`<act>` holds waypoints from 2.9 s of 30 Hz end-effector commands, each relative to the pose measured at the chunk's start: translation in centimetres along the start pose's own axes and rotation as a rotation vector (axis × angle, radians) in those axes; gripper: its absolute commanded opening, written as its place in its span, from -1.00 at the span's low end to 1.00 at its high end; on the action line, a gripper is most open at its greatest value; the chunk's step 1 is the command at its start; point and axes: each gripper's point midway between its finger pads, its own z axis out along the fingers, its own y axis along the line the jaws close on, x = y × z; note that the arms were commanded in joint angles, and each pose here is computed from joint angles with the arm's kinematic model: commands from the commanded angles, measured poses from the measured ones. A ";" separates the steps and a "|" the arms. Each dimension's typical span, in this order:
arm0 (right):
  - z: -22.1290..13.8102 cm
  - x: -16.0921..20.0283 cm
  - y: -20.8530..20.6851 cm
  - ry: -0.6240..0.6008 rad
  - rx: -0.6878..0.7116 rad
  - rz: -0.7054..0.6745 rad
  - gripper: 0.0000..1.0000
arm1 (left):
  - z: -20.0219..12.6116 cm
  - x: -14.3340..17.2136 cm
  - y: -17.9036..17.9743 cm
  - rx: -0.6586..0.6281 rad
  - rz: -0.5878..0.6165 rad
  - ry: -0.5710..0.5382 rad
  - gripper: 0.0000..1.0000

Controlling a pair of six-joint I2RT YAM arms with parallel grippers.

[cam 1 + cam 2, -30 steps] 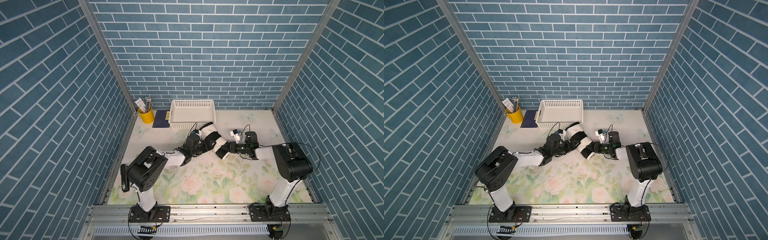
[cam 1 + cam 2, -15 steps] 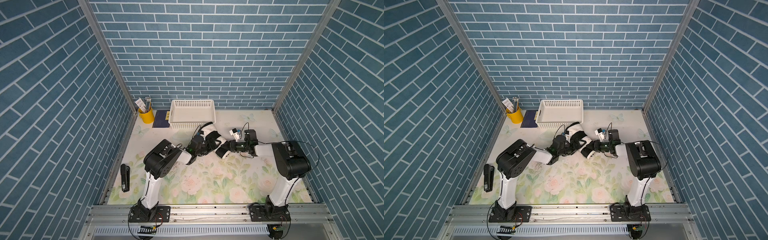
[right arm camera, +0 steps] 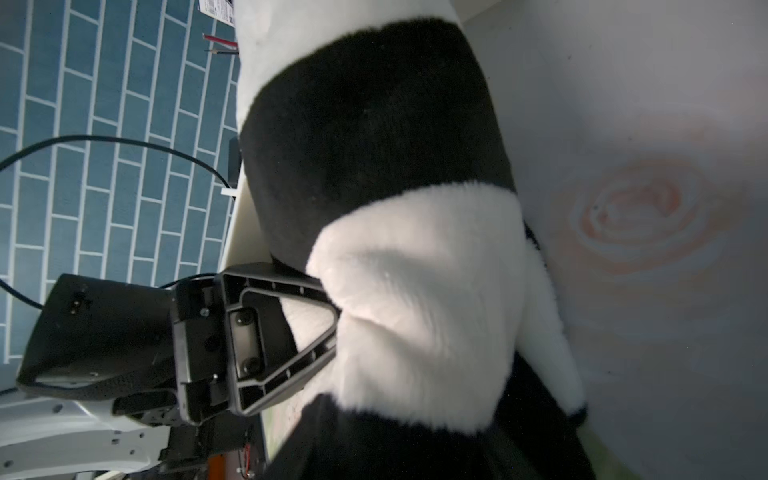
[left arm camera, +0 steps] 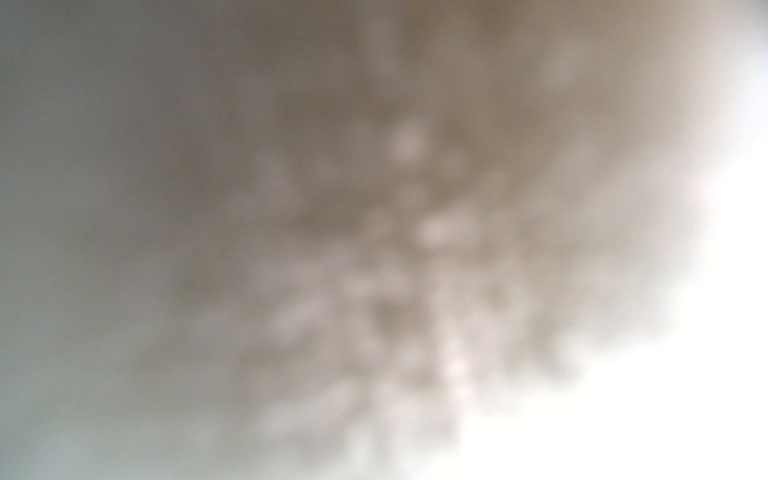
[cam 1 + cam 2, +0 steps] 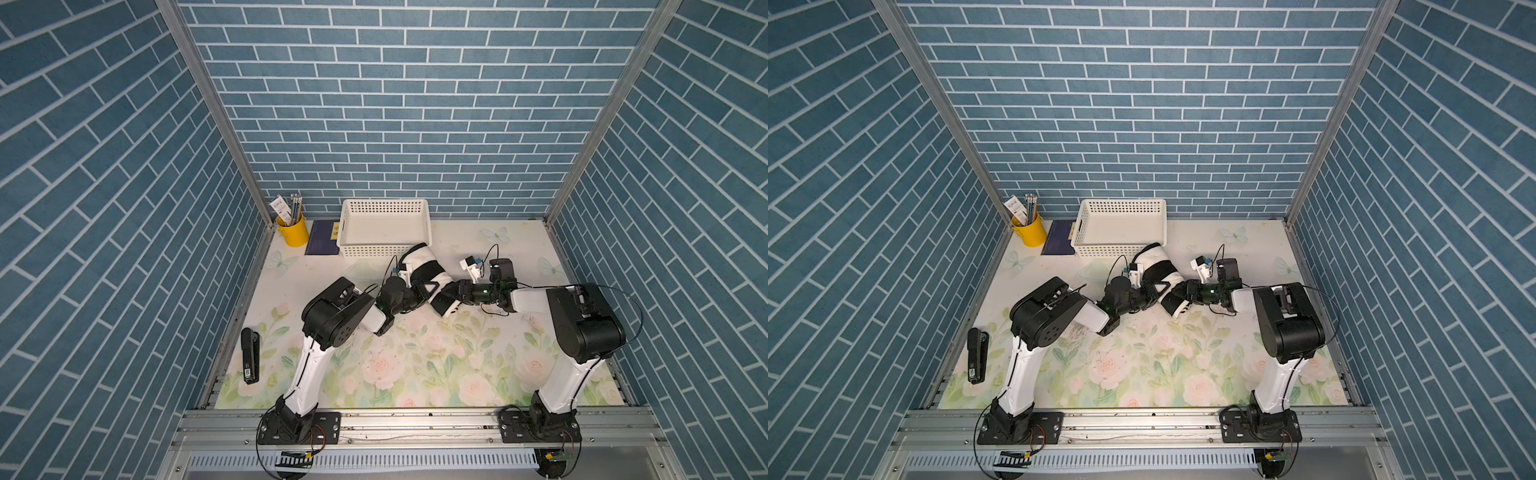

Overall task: Roll up the pillowcase
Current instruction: Pick up the pillowcase from the center of the board, then place the pillowcase in the bin.

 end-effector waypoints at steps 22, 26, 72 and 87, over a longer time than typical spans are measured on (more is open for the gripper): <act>-10.7 -6.5 9.8 -0.331 0.275 -0.280 1.00 | -3.1 -16.5 -16.8 0.189 0.127 -0.366 -0.54; -11.0 -6.7 10.2 -0.343 0.278 -0.280 1.00 | -2.5 -21.5 -16.7 0.199 0.121 -0.472 -0.54; -9.6 -6.4 7.5 -0.340 0.300 -0.188 1.00 | 2.2 -33.9 3.2 0.067 -0.266 -0.888 0.83; -10.1 -7.2 7.9 -0.364 0.320 -0.237 1.00 | -1.2 -31.4 -4.3 0.072 -0.224 -0.882 1.00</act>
